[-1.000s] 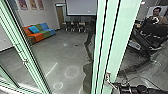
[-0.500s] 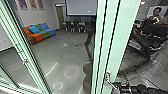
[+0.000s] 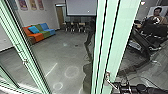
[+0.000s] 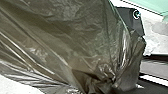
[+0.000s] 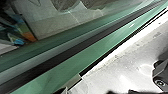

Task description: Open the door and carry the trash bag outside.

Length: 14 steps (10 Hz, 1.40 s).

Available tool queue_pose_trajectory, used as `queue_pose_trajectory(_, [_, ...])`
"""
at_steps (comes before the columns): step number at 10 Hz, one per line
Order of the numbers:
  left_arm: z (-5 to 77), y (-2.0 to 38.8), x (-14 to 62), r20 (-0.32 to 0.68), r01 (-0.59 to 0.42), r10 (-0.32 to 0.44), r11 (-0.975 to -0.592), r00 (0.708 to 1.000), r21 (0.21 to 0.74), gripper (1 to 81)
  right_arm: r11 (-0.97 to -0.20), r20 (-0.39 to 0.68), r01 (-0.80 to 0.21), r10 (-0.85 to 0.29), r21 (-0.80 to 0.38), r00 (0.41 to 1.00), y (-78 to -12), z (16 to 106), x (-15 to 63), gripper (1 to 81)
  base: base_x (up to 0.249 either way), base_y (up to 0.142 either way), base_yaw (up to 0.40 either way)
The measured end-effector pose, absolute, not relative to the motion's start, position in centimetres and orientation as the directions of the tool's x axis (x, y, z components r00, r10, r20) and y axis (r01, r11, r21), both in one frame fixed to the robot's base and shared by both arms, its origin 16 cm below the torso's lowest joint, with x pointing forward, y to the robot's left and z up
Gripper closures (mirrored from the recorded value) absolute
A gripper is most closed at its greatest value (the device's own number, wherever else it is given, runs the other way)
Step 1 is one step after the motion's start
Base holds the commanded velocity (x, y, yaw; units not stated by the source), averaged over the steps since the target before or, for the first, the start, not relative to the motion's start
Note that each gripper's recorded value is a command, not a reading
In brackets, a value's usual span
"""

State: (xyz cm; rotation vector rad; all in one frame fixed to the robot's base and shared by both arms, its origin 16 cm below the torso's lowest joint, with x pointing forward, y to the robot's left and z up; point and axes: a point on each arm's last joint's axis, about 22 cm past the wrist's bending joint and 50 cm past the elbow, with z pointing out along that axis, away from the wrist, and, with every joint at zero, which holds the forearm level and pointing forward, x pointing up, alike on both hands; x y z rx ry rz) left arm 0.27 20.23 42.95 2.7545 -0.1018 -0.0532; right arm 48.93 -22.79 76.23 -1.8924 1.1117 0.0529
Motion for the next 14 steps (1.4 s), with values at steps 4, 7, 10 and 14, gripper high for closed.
queue_pose_trajectory(4, [42.96, 20.22, 0.27, -0.023, -0.064, -0.078, -0.924, 0.997, 0.376, 81.1, -0.181, -0.438, -0.707, -0.673, -0.684, 0.596, -22.87, 76.42, 49.17, 1.0, 0.000, 0.000, 0.000])
queue_pose_trajectory(7, [42.96, 20.22, 0.26, -0.023, -0.064, -0.078, -0.924, 0.997, 0.376, 81.1, -0.185, -0.435, -0.704, -0.672, -0.685, 0.600, -22.88, 76.41, 49.18, 1.0, 0.000, 0.000, 0.000])
queue_pose_trajectory(10, [42.96, 20.15, 0.26, -0.023, -0.064, -0.079, -0.924, 0.997, 0.377, 81.1, -0.190, -0.429, -0.703, -0.674, -0.686, 0.601, -23.03, 76.27, 49.11, 1.0, 0.000, 0.000, 0.000])
queue_pose_trajectory(14, [42.97, 19.97, 0.26, -0.023, -0.064, -0.079, -0.923, 0.997, 0.379, 81.1, -0.193, -0.425, -0.699, -0.674, -0.688, 0.604, -23.09, 76.27, 49.04, 1.0, 0.000, 0.000, 0.000])
